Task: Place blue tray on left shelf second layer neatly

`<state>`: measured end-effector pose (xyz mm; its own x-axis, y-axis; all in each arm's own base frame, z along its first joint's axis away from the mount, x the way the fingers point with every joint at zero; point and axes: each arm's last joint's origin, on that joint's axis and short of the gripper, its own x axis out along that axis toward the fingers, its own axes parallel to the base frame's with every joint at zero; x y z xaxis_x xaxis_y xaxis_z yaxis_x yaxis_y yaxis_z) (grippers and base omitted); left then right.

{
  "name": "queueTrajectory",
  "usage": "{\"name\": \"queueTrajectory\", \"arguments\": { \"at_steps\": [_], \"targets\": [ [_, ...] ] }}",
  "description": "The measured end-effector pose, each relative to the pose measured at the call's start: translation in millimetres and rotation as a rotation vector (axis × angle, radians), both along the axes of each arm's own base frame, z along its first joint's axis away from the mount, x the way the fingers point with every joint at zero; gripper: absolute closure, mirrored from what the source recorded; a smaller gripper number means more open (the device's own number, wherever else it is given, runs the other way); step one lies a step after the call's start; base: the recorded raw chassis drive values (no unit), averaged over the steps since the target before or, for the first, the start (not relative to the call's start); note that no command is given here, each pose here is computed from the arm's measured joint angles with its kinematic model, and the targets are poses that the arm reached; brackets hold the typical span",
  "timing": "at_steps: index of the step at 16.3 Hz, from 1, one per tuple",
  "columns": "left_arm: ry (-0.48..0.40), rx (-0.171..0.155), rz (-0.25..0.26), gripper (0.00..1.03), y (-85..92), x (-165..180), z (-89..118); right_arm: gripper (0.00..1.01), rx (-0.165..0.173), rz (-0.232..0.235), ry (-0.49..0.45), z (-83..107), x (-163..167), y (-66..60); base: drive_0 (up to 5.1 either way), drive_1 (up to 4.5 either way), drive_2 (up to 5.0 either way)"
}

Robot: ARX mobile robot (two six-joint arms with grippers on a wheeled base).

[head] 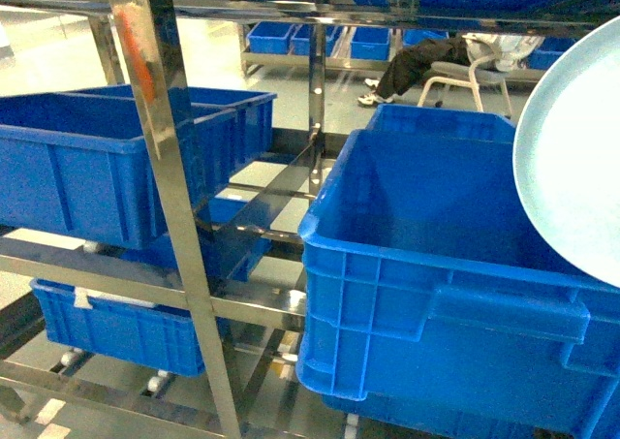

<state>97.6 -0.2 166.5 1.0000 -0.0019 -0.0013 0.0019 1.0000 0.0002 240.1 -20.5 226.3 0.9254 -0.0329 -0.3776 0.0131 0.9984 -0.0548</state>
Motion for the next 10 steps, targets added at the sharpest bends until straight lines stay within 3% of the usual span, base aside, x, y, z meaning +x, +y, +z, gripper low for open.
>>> {"name": "queueTrajectory", "arguments": {
  "at_steps": [5,7,8,10],
  "targets": [
    [0.001,0.000,0.000,0.05,0.0,0,0,0.99,0.010,-0.006,0.018,-0.9,-1,-1.1,0.0,0.00,0.0],
    [0.001,0.000,0.000,0.05,0.0,0,0,0.99,0.134,-0.051,0.098,-5.9,4,-11.1,0.0,0.00,0.0],
    [0.001,0.000,0.000,0.05,0.0,0,0,0.99,0.210,-0.089,0.115,-6.3,7,-16.1,0.0,0.00,0.0],
    [0.001,0.000,0.000,0.05,0.0,0,0,0.99,0.326,-0.138,0.115,-5.0,10,-20.7,0.0,0.00,0.0]
  ]
}}
